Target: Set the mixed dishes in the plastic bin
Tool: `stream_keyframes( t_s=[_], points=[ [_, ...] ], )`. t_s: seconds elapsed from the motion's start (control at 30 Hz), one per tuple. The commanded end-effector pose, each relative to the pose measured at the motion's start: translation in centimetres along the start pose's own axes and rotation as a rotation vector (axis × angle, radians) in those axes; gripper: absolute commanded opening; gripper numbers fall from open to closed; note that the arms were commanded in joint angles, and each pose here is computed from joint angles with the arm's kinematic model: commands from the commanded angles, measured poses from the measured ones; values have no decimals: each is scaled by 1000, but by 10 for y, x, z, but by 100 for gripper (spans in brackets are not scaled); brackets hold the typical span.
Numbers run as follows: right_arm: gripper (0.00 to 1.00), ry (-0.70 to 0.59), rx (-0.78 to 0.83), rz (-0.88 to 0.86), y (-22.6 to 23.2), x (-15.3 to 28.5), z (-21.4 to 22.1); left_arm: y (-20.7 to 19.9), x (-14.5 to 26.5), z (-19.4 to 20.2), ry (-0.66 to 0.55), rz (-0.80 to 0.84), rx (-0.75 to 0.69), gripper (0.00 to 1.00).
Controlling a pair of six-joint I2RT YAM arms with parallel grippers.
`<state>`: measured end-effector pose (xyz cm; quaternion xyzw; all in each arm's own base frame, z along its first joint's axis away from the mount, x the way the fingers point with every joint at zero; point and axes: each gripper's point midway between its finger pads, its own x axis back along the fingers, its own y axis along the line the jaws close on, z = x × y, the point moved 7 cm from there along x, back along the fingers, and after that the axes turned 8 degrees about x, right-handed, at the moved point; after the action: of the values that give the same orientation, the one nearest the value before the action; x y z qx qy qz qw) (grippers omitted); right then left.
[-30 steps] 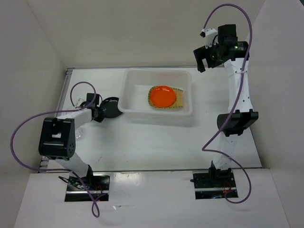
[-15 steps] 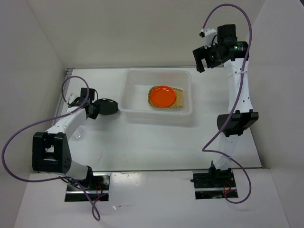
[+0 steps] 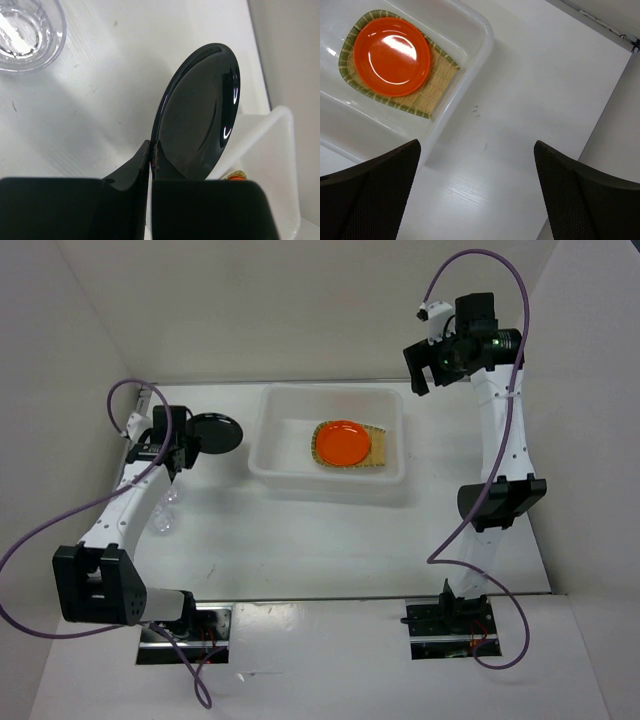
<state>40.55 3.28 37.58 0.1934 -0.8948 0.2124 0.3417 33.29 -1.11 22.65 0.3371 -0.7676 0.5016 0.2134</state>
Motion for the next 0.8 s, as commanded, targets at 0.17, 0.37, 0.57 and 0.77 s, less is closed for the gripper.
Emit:
stream_keyframes(
  t_s=[0.17,0.37,0.57,0.77],
  points=[
    [98,-64,30,-6,16,33,-10,-47,43,-32,-64,192,45,0],
    [98,-53,29,-1,19,39,-5,-87,48,-23,82,353,-49,0],
    [98,-66,37,-2,26,55,-2,-114,46,5,240,503,-161,0],
    [98,-73,45,4,30,61,-2,-140,47,46,403,590,-256,0]
  ],
)
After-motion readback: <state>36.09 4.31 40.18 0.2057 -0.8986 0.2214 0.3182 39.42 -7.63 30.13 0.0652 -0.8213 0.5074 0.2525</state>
